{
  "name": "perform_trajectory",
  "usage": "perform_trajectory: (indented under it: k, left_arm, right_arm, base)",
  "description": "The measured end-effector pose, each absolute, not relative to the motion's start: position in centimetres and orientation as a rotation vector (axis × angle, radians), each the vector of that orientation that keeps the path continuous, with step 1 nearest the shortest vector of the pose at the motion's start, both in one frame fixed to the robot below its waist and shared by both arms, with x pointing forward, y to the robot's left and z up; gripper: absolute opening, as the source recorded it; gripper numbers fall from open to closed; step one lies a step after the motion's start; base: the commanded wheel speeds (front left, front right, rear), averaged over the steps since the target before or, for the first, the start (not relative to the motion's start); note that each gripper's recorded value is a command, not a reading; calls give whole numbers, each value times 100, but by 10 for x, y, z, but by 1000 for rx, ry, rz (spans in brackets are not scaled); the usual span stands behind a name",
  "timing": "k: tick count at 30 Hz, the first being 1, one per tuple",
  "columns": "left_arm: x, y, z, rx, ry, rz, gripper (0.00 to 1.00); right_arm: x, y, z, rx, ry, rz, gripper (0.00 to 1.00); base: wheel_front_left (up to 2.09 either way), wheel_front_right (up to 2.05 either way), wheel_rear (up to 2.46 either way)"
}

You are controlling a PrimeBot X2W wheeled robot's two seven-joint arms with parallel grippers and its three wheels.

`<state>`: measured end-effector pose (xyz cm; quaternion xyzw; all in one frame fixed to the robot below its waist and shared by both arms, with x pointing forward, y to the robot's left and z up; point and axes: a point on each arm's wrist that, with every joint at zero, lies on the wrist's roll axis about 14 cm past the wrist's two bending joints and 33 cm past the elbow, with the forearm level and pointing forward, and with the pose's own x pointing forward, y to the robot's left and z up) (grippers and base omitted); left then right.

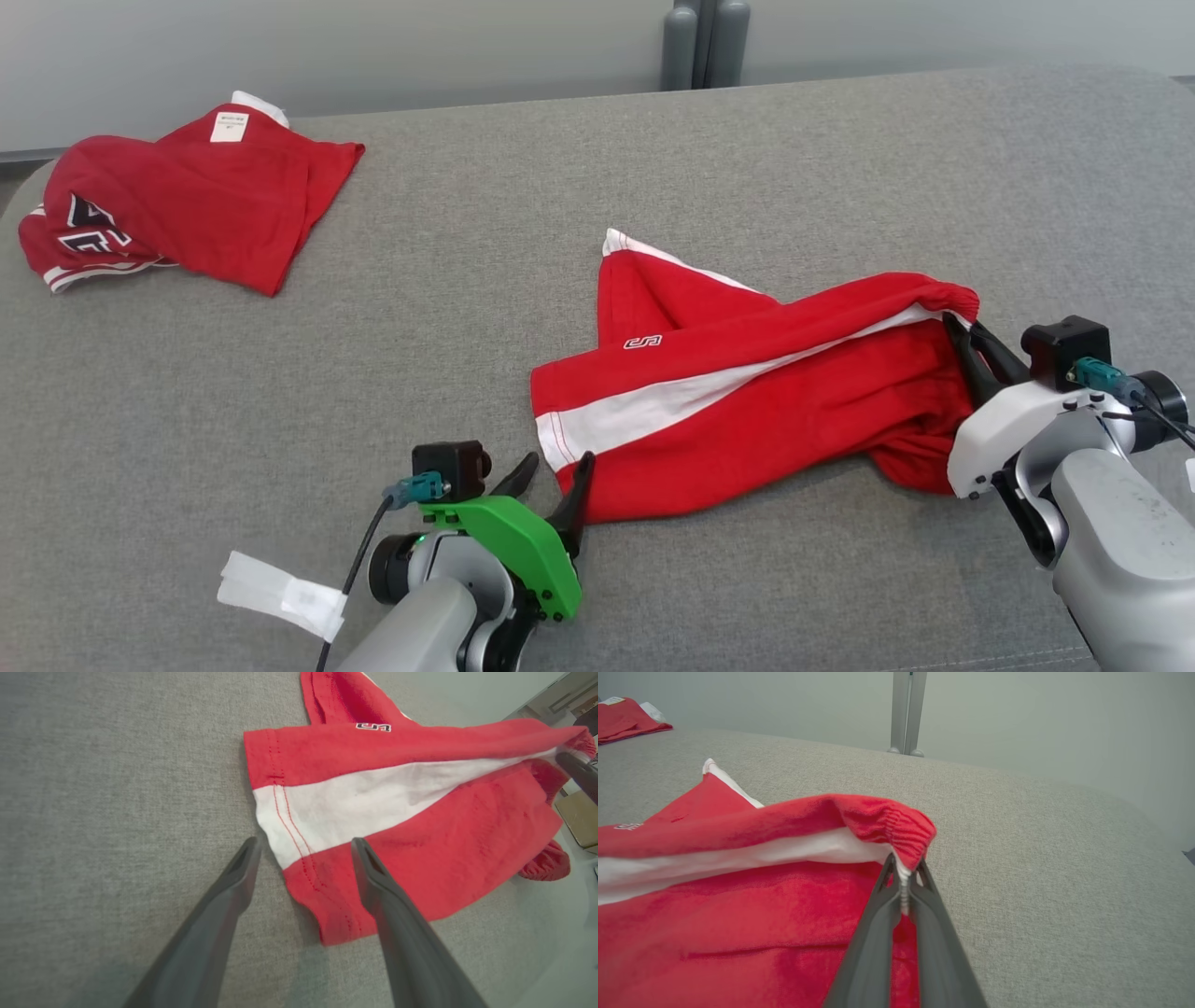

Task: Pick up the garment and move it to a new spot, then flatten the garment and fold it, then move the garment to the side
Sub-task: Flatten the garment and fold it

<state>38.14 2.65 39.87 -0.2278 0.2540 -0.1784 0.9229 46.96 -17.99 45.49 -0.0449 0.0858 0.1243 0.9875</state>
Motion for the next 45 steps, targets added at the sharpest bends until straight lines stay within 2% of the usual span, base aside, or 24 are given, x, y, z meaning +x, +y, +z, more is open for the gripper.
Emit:
perform_trajectory:
  k: [9,18,19,22,25,27,38,45]
  left_arm:
    - [388,19,387,-494,591,-350,100]
    - [395,13,394,-554,567,-350,100]
    - [395,13,394,-553,571,-349,96]
    - [396,12,394,-557,568,-346,46]
    - [401,13,397,-574,554,-332,17]
    - [403,13,397,-575,551,-330,2]
    - [407,18,394,-551,545,-312,0]
    - [434,29,427,-593,424,-299,0]
  right_arm:
    - [465,-182,454,-81,176,244,0]
    - [464,-183,454,-79,176,241,0]
    - [464,-183,455,-79,175,241,0]
    - [464,-183,456,-78,169,242,0]
    - [464,-183,457,-76,168,241,0]
    - [464,-183,456,-75,168,241,0]
    - [466,-185,465,-71,141,235,0]
    - [465,-184,477,-9,105,228,0]
  base:
    - [0,0,0]
    - [0,0,0]
    - [0,0,0]
    - [0,0,0]
    - [0,0,0]
    - [0,0,0]
    - [0,0,0]
    - [0,0,0]
